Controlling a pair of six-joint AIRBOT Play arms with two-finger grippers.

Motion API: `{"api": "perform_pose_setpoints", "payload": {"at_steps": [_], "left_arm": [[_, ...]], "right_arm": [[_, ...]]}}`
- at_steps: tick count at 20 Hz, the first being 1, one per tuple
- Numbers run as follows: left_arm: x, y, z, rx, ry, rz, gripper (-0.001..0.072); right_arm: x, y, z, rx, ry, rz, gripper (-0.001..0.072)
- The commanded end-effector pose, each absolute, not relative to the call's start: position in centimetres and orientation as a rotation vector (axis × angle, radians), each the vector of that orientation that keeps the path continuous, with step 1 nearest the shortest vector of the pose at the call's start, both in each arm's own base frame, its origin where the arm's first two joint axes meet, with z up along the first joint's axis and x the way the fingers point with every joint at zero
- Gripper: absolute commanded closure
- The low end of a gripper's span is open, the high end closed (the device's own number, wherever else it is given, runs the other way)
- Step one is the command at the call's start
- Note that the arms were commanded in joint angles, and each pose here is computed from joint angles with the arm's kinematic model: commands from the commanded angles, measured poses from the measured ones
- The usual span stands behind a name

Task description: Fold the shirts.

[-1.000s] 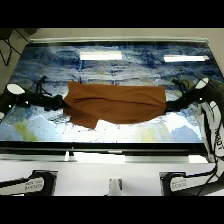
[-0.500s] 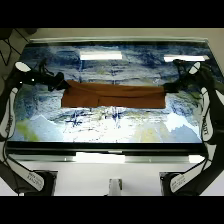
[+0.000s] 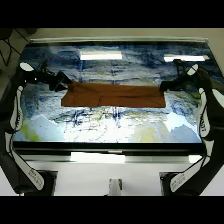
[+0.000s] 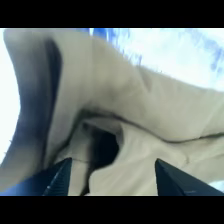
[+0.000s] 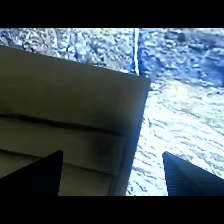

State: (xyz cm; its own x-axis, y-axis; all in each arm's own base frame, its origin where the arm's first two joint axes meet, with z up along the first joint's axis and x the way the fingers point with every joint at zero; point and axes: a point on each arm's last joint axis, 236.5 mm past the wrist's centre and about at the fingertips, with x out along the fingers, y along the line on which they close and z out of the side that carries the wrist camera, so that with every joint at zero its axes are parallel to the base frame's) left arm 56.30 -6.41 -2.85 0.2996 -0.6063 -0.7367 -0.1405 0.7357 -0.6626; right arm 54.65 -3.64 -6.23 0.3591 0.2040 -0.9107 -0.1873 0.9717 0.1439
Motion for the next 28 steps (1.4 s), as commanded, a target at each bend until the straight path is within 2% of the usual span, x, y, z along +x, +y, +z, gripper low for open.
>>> {"api": "perform_pose_setpoints", "payload": {"at_steps": [1,6,8,9,10,11,12,13,14,17,20,25,28], "left_arm": [[56.8,-5.3,1.1,-0.697,1.193,-0.372,0.0100],[56.2,-6.9,7.0,-0.625,1.096,-0.427,0.0101],[55.9,-8.1,8.6,-0.605,1.076,-0.452,0.0102],[55.7,-9.0,9.1,-0.601,1.072,-0.470,0.0106],[55.5,-9.9,9.3,-0.599,1.076,-0.490,0.0113],[55.2,-11.1,9.2,-0.595,1.089,-0.512,0.0118],[54.7,-12.5,8.6,-0.587,1.112,-0.531,0.0152],[54.0,-14.3,7.8,-0.573,1.142,-0.557,0.0520],[53.3,-16.4,6.8,-0.531,1.156,-0.609,0.0668],[49.4,-24.5,3.2,-0.507,1.265,-0.729,0.0670],[46.5,-32.7,0.9,-0.550,1.268,-0.806,0.0670],[44.2,-43.2,-0.6,-0.772,1.227,-0.831,0.0671],[41.5,-49.6,-2.1,-0.990,1.285,-0.833,0.0671]], "right_arm": [[53.3,-4.3,-7.1,0.088,1.235,0.256,0.0023],[50.3,0.3,-11.1,0.286,1.397,0.396,0.0022],[49.7,1.4,-11.9,0.333,1.435,0.409,0.0065],[49.5,1.8,-11.9,0.328,1.443,0.419,0.0191],[49.5,2.3,-11.8,0.321,1.445,0.428,0.0511],[49.5,3.1,-11.3,0.331,1.437,0.446,0.0683],[49.9,3.9,-10.3,0.331,1.402,0.491,0.0687],[50.4,4.7,-8.6,0.324,1.348,0.543,0.0687],[50.8,5.3,-6.6,0.313,1.300,0.572,0.0687],[50.3,5.6,1.1,0.231,1.181,0.608,0.0688],[47.2,6.1,8.9,0.133,1.105,0.648,0.0687],[39.6,7.3,17.8,0.043,1.073,0.698,0.0687],[36.2,7.6,21.2,0.027,1.051,0.680,0.0686]]}}
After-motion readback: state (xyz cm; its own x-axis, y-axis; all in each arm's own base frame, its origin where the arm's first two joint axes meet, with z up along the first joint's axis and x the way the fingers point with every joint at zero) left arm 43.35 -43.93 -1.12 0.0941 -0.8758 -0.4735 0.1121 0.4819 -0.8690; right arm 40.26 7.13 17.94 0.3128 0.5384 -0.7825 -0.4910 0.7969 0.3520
